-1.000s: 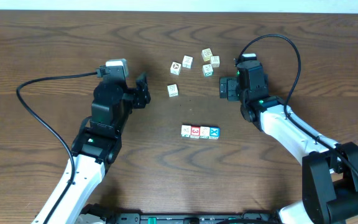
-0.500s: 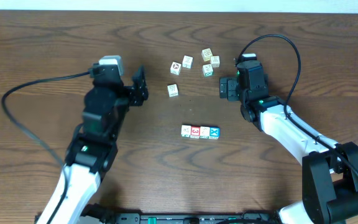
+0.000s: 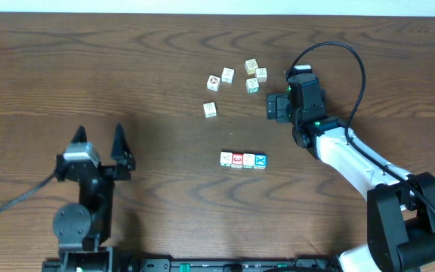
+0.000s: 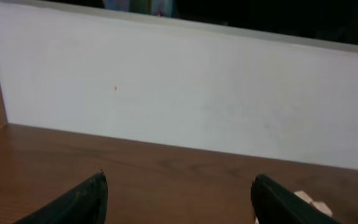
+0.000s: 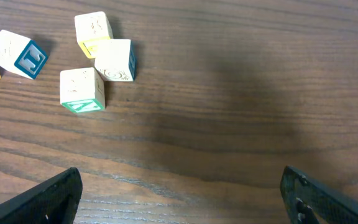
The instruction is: Lift 4 blocks
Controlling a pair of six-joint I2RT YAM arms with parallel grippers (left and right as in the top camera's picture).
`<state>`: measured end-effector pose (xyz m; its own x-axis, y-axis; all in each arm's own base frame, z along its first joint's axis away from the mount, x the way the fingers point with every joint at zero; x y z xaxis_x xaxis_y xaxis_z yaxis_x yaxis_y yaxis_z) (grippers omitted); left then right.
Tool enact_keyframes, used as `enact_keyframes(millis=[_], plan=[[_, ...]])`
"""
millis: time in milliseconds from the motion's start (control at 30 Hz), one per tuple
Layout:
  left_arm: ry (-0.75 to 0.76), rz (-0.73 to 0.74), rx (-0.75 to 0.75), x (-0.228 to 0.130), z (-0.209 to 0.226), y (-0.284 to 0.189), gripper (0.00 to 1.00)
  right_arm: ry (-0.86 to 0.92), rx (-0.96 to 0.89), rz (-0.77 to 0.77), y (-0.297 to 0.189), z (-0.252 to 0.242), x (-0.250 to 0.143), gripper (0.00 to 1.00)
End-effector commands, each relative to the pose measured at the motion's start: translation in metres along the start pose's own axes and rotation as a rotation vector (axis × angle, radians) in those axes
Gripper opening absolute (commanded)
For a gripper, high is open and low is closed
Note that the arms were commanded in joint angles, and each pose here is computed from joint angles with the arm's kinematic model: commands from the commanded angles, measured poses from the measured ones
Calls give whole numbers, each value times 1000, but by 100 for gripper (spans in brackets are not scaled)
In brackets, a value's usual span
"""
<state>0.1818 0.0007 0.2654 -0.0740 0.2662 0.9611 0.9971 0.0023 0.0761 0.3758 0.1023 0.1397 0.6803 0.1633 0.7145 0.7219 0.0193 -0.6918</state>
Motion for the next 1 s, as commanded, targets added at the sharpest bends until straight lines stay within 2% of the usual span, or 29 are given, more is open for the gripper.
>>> enact_keyframes(millis=[0, 633, 867, 967], plan=[[38, -29, -38, -18, 3, -9, 74, 3, -16, -15, -1, -3, 6, 99], [24, -79, -62, -60, 13, -22, 74, 3, -16, -15, -1, -3, 6, 99], [-12, -33, -65, -68, 12, -22, 74, 3, -16, -15, -1, -3, 6, 99], [-67, 47, -42, -81, 16, -22, 74, 3, -16, -15, -1, -3, 6, 99]])
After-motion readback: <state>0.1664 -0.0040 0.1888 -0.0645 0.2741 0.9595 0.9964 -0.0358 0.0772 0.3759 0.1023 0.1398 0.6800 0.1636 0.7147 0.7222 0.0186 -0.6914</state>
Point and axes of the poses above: each gripper's point midway between its finger pads, its own y axis out along the fingers, its own z axis along the line the jaws close on, x = y × z, the point moved 8 cm from there along -y, back along the fingers, and after that the axes turned 7 degrees about -y, right-handed, at the moved point
